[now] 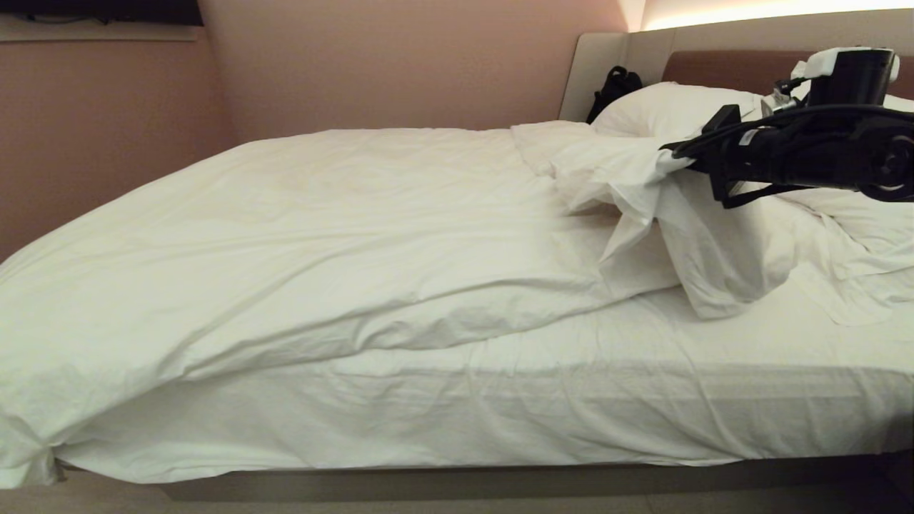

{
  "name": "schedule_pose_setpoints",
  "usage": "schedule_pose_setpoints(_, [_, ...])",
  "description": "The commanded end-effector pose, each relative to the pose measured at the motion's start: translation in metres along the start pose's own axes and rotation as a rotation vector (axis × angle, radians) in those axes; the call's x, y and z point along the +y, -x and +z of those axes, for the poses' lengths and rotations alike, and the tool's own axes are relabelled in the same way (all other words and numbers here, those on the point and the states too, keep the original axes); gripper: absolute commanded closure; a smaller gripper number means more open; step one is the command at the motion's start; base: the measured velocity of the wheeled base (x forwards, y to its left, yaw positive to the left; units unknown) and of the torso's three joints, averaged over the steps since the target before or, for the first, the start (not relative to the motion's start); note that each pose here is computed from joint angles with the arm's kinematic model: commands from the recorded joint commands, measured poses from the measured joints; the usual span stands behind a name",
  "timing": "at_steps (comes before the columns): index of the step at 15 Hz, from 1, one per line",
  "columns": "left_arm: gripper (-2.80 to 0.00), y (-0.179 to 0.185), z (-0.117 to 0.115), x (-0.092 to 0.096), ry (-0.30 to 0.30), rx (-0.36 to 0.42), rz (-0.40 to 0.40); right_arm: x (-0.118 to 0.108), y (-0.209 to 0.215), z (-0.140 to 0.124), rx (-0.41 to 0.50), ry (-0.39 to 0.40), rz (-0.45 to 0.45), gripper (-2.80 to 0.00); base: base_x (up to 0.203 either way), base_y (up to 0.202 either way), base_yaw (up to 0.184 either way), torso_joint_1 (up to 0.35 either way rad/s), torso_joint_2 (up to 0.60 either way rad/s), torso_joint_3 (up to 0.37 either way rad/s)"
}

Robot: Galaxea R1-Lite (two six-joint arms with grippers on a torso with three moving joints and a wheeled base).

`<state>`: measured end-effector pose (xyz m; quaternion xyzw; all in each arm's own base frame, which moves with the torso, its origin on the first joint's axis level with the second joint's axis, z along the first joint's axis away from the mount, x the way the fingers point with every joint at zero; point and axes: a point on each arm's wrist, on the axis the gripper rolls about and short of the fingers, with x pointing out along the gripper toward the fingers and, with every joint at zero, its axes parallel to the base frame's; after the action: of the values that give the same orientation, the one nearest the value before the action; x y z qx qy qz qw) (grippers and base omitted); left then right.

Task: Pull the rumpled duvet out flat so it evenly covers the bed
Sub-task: Flatten the corners of the folded blanket

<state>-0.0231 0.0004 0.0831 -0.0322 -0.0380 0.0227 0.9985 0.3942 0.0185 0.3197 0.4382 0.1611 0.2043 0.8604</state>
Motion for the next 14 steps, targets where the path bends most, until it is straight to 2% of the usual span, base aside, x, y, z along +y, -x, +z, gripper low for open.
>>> schedule_pose_setpoints(1, [0.00,0.000,0.000,0.000,0.001,0.001,0.001,0.012,0.013,-0.001,0.009,0.000,-0.002,0.00,0.000,0.000,0.000,0.000,0.00,0.000])
schedule_pose_setpoints(7, [0.00,0.000,0.000,0.000,0.001,-0.001,0.001,0.049,0.060,0.002,-0.018,0.116,-0.003,0.00,0.000,0.000,0.000,0.000,0.00,0.000])
schedule_pose_setpoints(11, [0.00,0.000,0.000,0.000,0.001,-0.001,0.001,0.056,0.083,0.005,-0.033,0.143,-0.036,0.00,0.000,0.000,0.000,0.000,0.00,0.000])
schedule_pose_setpoints(14, [0.00,0.000,0.000,0.000,0.001,0.001,0.001,0.066,0.100,0.007,-0.087,0.198,-0.059,0.00,0.000,0.000,0.000,0.000,0.00,0.000])
